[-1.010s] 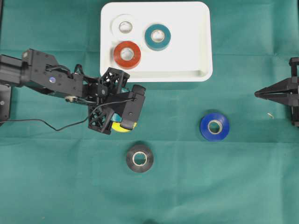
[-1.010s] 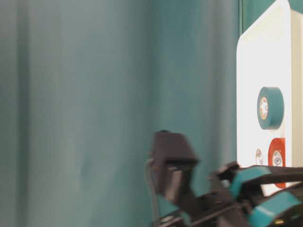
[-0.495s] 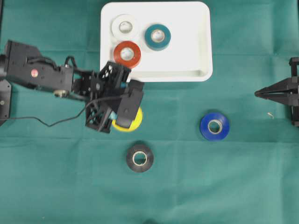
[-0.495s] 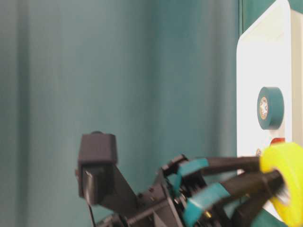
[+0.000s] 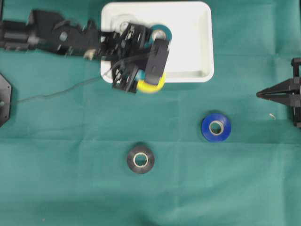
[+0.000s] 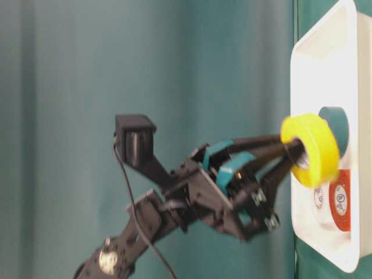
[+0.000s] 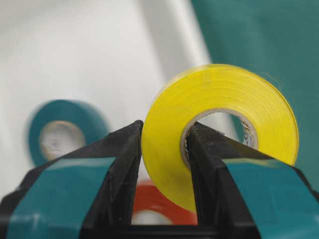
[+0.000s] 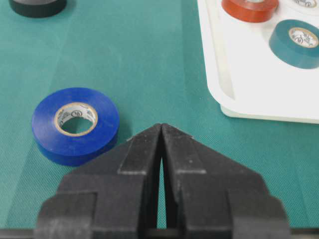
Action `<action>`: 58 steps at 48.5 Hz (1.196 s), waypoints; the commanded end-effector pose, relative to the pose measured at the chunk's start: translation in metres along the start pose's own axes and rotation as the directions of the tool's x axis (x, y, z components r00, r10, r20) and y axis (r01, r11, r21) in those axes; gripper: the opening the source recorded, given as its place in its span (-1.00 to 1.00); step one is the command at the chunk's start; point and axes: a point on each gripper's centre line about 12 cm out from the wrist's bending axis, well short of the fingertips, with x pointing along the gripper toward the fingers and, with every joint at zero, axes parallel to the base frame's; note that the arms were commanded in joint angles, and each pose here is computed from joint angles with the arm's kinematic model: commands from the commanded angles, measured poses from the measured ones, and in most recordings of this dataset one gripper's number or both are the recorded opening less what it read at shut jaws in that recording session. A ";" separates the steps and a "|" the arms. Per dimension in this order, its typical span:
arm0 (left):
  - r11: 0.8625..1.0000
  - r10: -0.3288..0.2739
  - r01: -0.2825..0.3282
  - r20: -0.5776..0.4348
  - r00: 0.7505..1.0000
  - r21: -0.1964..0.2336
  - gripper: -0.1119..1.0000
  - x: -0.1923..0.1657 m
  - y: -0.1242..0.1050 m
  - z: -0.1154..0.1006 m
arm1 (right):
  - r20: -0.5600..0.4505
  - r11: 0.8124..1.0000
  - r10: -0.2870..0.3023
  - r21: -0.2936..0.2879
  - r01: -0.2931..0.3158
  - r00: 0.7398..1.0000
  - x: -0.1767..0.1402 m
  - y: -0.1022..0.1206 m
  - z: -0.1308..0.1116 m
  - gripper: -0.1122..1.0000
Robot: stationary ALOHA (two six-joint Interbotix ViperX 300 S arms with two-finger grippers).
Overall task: Put the tape into the white case with the left arm.
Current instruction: 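Carry the yellow roll into the tray's right side and lower it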
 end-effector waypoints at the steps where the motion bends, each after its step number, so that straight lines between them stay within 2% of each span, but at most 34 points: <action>1: 0.998 0.054 -0.053 0.046 0.997 -0.017 -0.33 -0.005 0.026 0.015 | 0.017 1.000 0.000 -0.001 0.000 1.000 0.000 0.000 0.005 -0.97; 10: 0.994 0.096 -0.094 0.041 0.995 -0.051 -0.33 0.013 0.058 0.015 | 0.017 1.000 0.000 -0.001 0.000 1.000 0.000 0.000 0.004 -0.97; 18: 0.991 0.115 -0.112 0.041 0.993 -0.067 -0.33 0.028 0.073 0.016 | 0.015 1.000 0.000 0.000 0.000 1.000 0.000 0.000 0.004 -0.97; 29: 0.988 0.138 -0.133 0.057 0.989 -0.076 -0.33 0.039 0.084 0.018 | 0.018 1.000 0.001 -0.001 -0.001 1.000 0.000 0.000 0.004 -0.97; 46: 0.987 0.139 -0.133 0.062 0.988 -0.088 -0.32 0.040 0.083 0.020 | 0.017 1.000 0.000 -0.001 0.000 1.000 0.000 0.000 0.004 -0.97; 48: 0.987 0.138 -0.132 0.062 0.989 -0.088 -0.20 0.040 0.082 0.020 | 0.017 1.000 0.000 -0.001 0.000 1.000 0.000 0.000 0.004 -0.97; 55: 0.988 0.134 -0.129 0.061 0.989 -0.085 0.59 0.040 0.080 0.020 | 0.015 1.000 0.000 -0.001 0.000 1.000 0.000 0.000 0.004 -0.97; 58: 0.989 0.130 -0.126 0.062 0.990 -0.075 0.84 0.040 0.078 0.021 | 0.018 1.000 0.000 0.000 0.000 1.000 0.000 0.000 0.004 -0.97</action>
